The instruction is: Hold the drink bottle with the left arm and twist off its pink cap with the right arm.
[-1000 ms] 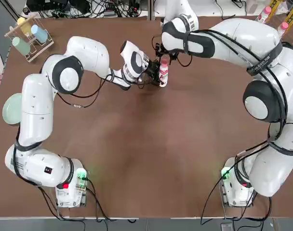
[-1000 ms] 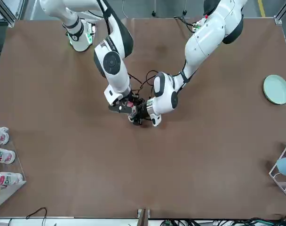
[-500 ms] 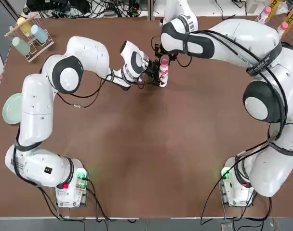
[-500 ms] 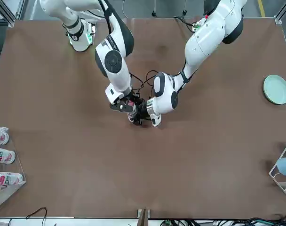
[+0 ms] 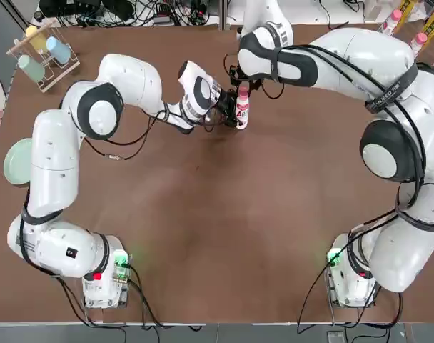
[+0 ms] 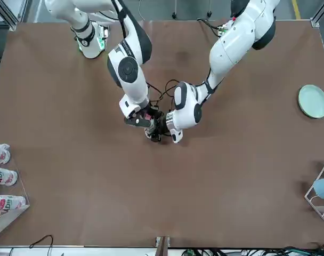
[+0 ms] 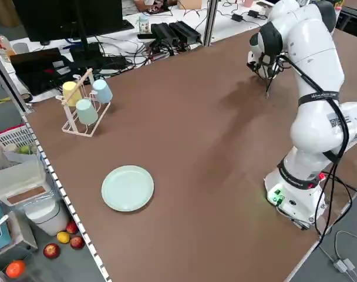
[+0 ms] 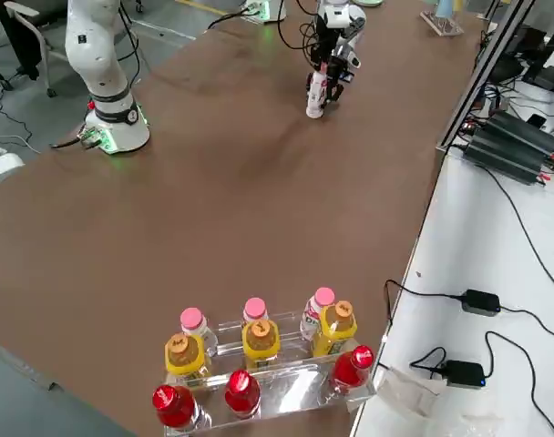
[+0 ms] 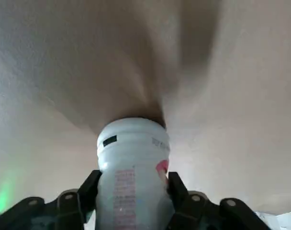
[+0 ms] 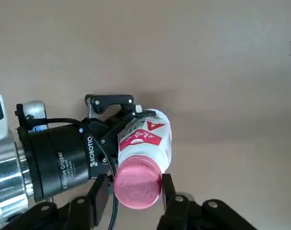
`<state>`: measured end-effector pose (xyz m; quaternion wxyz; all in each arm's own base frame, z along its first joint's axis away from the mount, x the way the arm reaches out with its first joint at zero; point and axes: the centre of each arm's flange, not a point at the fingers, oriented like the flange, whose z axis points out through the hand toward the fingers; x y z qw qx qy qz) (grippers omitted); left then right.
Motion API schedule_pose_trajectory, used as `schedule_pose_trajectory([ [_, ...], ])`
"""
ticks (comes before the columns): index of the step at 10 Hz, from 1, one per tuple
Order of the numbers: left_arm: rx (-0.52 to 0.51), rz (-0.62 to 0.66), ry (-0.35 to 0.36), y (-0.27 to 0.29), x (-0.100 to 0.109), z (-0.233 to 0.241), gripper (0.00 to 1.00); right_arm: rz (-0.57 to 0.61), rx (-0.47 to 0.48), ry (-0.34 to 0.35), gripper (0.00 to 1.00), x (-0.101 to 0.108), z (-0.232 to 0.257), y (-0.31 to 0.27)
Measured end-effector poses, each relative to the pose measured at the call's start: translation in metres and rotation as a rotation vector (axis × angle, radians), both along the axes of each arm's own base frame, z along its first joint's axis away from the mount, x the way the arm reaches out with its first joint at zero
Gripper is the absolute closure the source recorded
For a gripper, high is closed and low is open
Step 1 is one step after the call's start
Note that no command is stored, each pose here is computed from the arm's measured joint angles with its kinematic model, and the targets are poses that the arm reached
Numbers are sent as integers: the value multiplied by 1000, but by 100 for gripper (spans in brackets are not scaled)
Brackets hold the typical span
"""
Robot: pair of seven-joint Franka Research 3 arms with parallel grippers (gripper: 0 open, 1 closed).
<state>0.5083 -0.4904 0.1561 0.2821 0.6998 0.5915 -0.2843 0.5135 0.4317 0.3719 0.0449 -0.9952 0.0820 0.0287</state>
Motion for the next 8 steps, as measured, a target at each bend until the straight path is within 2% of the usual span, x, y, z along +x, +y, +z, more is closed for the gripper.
schedule_pose_trajectory([
  [3, 0, 2, 1, 0, 1, 0, 37, -3, -1, 0, 57, 1, 2, -2],
  [8, 0, 2, 1, 0, 1, 0, 37, -4, -1, -1, 57, 2, 2, -2],
])
